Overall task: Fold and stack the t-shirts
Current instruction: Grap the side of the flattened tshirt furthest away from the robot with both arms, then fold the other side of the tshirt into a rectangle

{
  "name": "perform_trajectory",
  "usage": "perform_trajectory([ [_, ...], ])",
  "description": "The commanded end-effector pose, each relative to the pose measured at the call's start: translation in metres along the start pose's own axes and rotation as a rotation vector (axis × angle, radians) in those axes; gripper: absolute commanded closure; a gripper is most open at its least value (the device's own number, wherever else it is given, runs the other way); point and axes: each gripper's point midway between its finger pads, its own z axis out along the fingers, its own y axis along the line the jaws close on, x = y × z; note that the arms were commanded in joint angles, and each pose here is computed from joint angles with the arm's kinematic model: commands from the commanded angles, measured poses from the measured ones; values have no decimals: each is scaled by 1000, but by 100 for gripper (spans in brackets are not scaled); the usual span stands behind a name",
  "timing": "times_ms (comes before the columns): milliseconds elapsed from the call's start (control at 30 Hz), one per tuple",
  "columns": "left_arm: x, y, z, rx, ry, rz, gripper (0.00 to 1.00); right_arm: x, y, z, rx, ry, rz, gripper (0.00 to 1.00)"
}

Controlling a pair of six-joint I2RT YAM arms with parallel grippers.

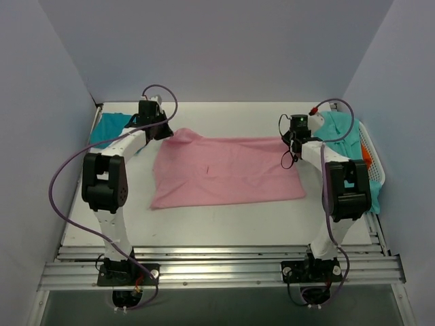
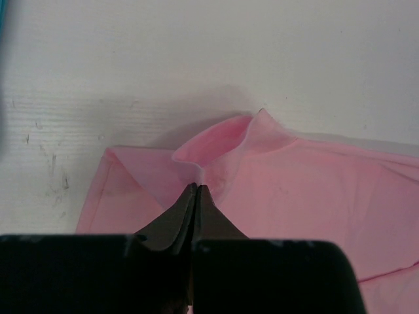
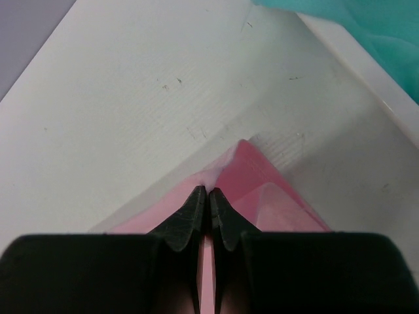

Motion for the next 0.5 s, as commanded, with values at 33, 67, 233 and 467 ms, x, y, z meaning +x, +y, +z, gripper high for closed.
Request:
perform_trajectory([
  [33, -24, -16, -39, 31, -124, 43, 98, -20, 6, -27, -40, -55, 19, 100],
  [67, -26, -18, -48, 36, -138, 46, 98, -19, 3, -29, -37, -56, 19, 100],
  [233, -6, -9, -67, 6, -133, 51, 98, -16, -5, -44, -39, -58, 25, 100],
  [467, 12, -9, -101, -32, -156, 78, 98, -7, -19, -60, -38, -53, 35, 100],
])
